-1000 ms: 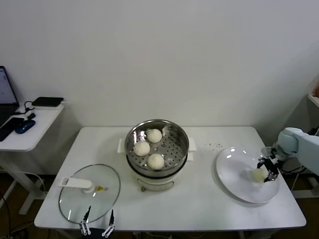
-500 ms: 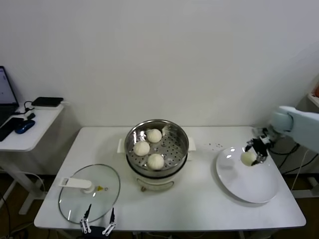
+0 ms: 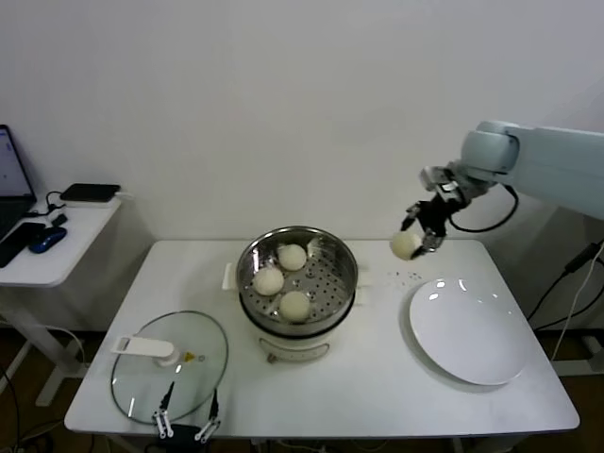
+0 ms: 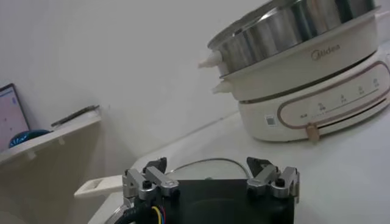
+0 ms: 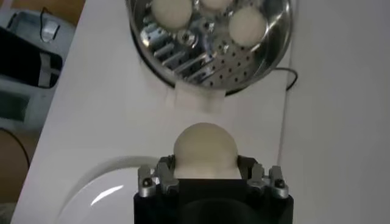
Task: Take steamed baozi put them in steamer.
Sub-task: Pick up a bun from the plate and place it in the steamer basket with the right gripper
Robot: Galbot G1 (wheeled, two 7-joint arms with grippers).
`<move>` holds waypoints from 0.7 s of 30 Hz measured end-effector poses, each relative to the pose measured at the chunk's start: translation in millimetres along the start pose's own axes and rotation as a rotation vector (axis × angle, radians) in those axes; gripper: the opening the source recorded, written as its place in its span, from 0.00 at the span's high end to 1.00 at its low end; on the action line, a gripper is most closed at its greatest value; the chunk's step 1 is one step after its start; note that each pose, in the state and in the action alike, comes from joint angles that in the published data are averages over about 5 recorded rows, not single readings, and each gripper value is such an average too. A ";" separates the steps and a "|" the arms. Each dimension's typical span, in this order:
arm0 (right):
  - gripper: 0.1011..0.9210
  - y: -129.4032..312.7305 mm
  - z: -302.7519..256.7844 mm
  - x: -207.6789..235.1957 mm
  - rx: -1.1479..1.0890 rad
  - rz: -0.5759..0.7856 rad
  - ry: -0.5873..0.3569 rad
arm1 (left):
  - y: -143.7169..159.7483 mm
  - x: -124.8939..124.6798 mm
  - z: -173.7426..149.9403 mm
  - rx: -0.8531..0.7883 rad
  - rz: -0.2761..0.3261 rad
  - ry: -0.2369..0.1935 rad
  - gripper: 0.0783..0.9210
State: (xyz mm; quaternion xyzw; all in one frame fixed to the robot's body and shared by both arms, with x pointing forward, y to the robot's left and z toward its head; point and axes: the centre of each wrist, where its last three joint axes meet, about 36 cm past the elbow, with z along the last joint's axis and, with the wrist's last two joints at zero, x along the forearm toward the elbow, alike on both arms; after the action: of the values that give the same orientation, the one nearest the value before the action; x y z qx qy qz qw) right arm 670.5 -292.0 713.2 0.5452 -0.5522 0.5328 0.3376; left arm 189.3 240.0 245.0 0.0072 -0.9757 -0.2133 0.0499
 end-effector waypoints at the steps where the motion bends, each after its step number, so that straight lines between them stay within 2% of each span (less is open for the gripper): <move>1: 0.31 -2.7 -10.1 2.2 0.004 0.003 -0.006 | 0.2 -0.2 -0.5 0.000 0.001 -0.002 0.12; 9: 0.31 -18.0 -80.8 -6.0 0.043 0.009 -0.030 | 2.1 -2.3 -2.2 -0.003 0.004 -0.005 0.12; 21: 0.31 -19.3 -128.7 -73.4 0.072 -0.027 -0.022 | 3.0 -5.8 2.4 -0.003 0.005 -0.002 0.12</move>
State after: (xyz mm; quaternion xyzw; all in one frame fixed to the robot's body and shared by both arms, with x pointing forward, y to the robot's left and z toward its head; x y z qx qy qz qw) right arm 675.4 -148.0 673.7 0.5701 -0.5289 0.5417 0.3191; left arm 194.9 243.9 243.6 0.0043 -0.9754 -0.2147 0.0498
